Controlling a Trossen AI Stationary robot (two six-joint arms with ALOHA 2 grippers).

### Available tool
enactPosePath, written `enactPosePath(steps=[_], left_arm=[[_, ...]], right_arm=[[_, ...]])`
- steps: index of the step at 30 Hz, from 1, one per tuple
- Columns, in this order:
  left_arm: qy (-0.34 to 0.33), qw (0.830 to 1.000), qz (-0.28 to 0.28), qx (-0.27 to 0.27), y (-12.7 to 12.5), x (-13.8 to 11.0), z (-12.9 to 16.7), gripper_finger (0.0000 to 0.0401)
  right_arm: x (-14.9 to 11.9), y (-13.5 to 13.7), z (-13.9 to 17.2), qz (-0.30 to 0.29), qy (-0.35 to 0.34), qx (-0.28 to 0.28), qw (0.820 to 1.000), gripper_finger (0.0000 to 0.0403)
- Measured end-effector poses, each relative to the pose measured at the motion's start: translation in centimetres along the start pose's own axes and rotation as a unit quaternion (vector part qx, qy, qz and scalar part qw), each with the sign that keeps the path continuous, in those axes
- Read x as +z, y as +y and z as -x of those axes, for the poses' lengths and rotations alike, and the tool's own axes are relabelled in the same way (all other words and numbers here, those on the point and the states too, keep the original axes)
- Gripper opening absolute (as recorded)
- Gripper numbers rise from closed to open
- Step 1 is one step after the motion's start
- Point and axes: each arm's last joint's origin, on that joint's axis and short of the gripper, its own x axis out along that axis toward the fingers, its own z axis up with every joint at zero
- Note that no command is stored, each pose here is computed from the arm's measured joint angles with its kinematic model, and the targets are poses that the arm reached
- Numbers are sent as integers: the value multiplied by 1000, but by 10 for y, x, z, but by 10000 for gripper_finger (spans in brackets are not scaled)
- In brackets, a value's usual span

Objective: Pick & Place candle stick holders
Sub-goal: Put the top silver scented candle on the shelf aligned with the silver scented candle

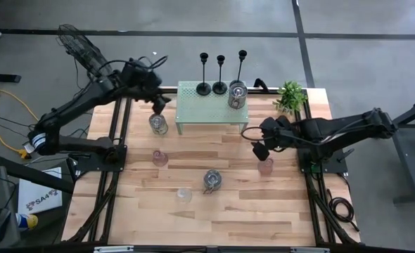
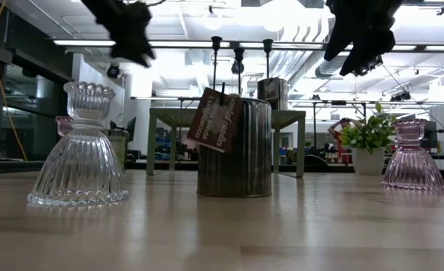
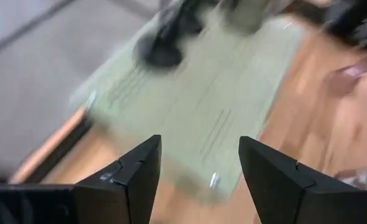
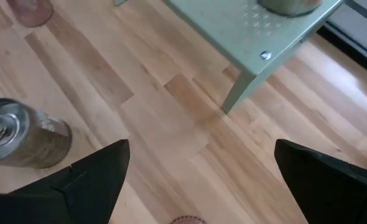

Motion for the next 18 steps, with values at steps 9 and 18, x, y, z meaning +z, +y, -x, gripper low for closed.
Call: enactPosePath(steps=[9,18], left_arm=[[136,973,136,126,8,-26,-5,212],[252,944,135,166,17,-36,-52,212]], right_arm=[[5,-5,-1,-11,-7,-8,1000,392],[6,-3,-1,-21,-4,12,1000,392]])
